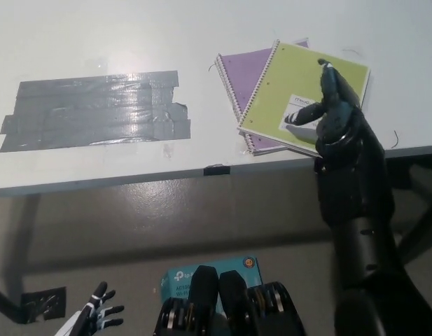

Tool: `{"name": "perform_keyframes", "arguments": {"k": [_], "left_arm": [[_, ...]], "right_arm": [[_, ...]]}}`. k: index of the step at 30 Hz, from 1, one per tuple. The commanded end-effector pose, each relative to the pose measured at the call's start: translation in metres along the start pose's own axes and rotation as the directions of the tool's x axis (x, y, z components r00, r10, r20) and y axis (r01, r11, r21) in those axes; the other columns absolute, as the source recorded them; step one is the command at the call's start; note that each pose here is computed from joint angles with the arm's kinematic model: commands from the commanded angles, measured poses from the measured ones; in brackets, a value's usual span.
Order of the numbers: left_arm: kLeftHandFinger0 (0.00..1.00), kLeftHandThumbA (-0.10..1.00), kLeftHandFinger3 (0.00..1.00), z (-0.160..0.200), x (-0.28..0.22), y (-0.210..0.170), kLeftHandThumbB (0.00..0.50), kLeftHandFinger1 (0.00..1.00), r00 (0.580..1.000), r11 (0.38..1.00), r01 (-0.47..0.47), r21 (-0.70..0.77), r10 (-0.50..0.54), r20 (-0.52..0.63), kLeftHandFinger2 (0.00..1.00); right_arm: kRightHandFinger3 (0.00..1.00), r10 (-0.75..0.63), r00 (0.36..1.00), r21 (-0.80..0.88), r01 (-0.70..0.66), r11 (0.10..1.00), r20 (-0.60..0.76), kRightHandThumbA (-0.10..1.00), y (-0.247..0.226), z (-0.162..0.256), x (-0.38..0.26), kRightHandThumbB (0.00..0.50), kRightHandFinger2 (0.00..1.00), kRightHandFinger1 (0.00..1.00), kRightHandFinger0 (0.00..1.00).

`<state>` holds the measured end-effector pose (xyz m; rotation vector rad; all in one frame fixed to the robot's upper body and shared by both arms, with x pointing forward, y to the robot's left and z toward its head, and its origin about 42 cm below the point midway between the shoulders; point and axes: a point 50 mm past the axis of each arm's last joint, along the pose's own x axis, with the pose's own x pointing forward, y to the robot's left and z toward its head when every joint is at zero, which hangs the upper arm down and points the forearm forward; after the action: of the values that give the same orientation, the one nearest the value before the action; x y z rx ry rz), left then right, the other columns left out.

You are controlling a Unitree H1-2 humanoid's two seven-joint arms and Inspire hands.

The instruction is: The robot uses its right hand to align two notebooks stacked together until they are fully overlapped

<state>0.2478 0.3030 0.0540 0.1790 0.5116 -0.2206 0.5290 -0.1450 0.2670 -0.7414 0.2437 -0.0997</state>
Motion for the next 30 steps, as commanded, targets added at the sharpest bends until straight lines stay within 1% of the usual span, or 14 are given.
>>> {"name": "perform_keyframes", "arguments": {"k": [1, 3, 5, 7, 10, 15, 18, 19, 21, 23, 24, 26, 28, 30], "left_arm": [[0.82, 1.00, 1.00, 0.007, -0.005, 0.002, 0.500, 0.86, 0.999, 0.998, 0.011, 0.060, -0.013, 0.034, 0.86], [0.79, 1.00, 1.00, 0.006, -0.003, 0.001, 0.500, 0.84, 0.999, 0.998, 0.011, 0.069, -0.014, 0.035, 0.85], [0.79, 1.00, 1.00, 0.007, -0.003, -0.001, 0.500, 0.85, 0.999, 0.998, 0.017, 0.066, -0.019, 0.029, 0.85], [0.76, 1.00, 1.00, 0.006, -0.002, -0.002, 0.500, 0.82, 0.999, 0.998, 0.019, 0.064, -0.021, 0.033, 0.84], [0.76, 1.00, 1.00, 0.008, -0.001, -0.004, 0.500, 0.82, 0.999, 0.998, 0.022, 0.064, -0.025, 0.038, 0.86], [0.75, 1.00, 1.00, 0.011, 0.000, -0.008, 0.500, 0.77, 0.998, 0.998, 0.025, 0.062, -0.029, 0.057, 0.83], [0.75, 1.00, 1.00, 0.011, 0.001, -0.009, 0.500, 0.78, 0.997, 0.998, 0.030, 0.050, -0.033, 0.063, 0.82], [0.75, 1.00, 1.00, 0.011, 0.001, -0.010, 0.500, 0.78, 0.997, 0.998, 0.030, 0.050, -0.033, 0.064, 0.82], [0.74, 1.00, 1.00, 0.013, 0.002, -0.010, 0.500, 0.79, 0.997, 0.998, 0.032, 0.061, -0.037, 0.069, 0.83], [0.76, 1.00, 1.00, 0.014, 0.003, -0.011, 0.500, 0.80, 0.996, 0.997, 0.040, 0.064, -0.045, 0.077, 0.83], [0.77, 1.00, 1.00, 0.014, 0.003, -0.011, 0.500, 0.81, 0.996, 0.997, 0.042, 0.069, -0.047, 0.074, 0.83], [0.80, 1.00, 1.00, 0.015, 0.003, -0.012, 0.500, 0.79, 0.996, 0.996, 0.049, 0.076, -0.055, 0.074, 0.81], [0.77, 1.00, 1.00, 0.016, 0.004, -0.012, 0.500, 0.77, 0.997, 0.996, 0.043, 0.079, -0.048, 0.067, 0.80], [0.76, 1.00, 1.00, 0.016, 0.004, -0.012, 0.500, 0.78, 0.996, 0.995, 0.042, 0.091, -0.049, 0.069, 0.79]], "right_arm": [[1.00, -0.105, 0.994, 0.079, 0.104, 0.992, 0.013, 1.00, -0.005, 0.016, -0.003, 0.294, 1.00, 1.00, 1.00], [1.00, -0.127, 0.992, 0.117, 0.126, 0.985, 0.002, 1.00, 0.000, 0.013, -0.004, 0.295, 1.00, 1.00, 1.00], [1.00, -0.143, 0.990, 0.134, 0.143, 0.981, -0.006, 1.00, 0.001, 0.010, -0.004, 0.292, 1.00, 1.00, 1.00], [1.00, -0.141, 0.990, 0.160, 0.141, 0.977, -0.012, 1.00, 0.006, 0.005, -0.004, 0.270, 1.00, 1.00, 1.00], [1.00, -0.153, 0.988, 0.154, 0.152, 0.976, -0.005, 1.00, 0.009, 0.000, -0.008, 0.255, 1.00, 1.00, 1.00], [1.00, -0.166, 0.986, 0.060, 0.165, 0.985, 0.023, 1.00, 0.019, -0.011, -0.010, 0.246, 1.00, 1.00, 1.00], [1.00, -0.143, 0.988, -0.099, 0.148, 0.984, 0.062, 1.00, 0.028, -0.026, -0.010, 0.242, 1.00, 1.00, 1.00], [1.00, -0.141, 0.988, -0.111, 0.148, 0.983, 0.065, 1.00, 0.028, -0.027, -0.011, 0.242, 1.00, 1.00, 1.00], [1.00, -0.131, 0.989, -0.165, 0.142, 0.976, 0.072, 1.00, 0.028, -0.039, -0.010, 0.286, 1.00, 1.00, 1.00], [1.00, -0.145, 0.986, -0.298, 0.165, 0.940, 0.086, 1.00, 0.028, -0.055, -0.009, 0.316, 1.00, 1.00, 1.00], [1.00, -0.132, 0.987, -0.343, 0.155, 0.927, 0.091, 1.00, 0.027, -0.060, -0.009, 0.311, 1.00, 1.00, 1.00], [1.00, -0.109, 0.987, -0.511, 0.155, 0.846, 0.119, 1.00, 0.022, -0.079, -0.008, 0.321, 1.00, 1.00, 1.00], [1.00, -0.111, 0.985, -0.550, 0.168, 0.818, 0.136, 1.00, 0.021, -0.085, -0.007, 0.342, 1.00, 1.00, 1.00], [1.00, -0.100, 0.985, -0.596, 0.164, 0.786, 0.139, 1.00, 0.020, -0.092, -0.007, 0.388, 1.00, 1.00, 1.00]]}}
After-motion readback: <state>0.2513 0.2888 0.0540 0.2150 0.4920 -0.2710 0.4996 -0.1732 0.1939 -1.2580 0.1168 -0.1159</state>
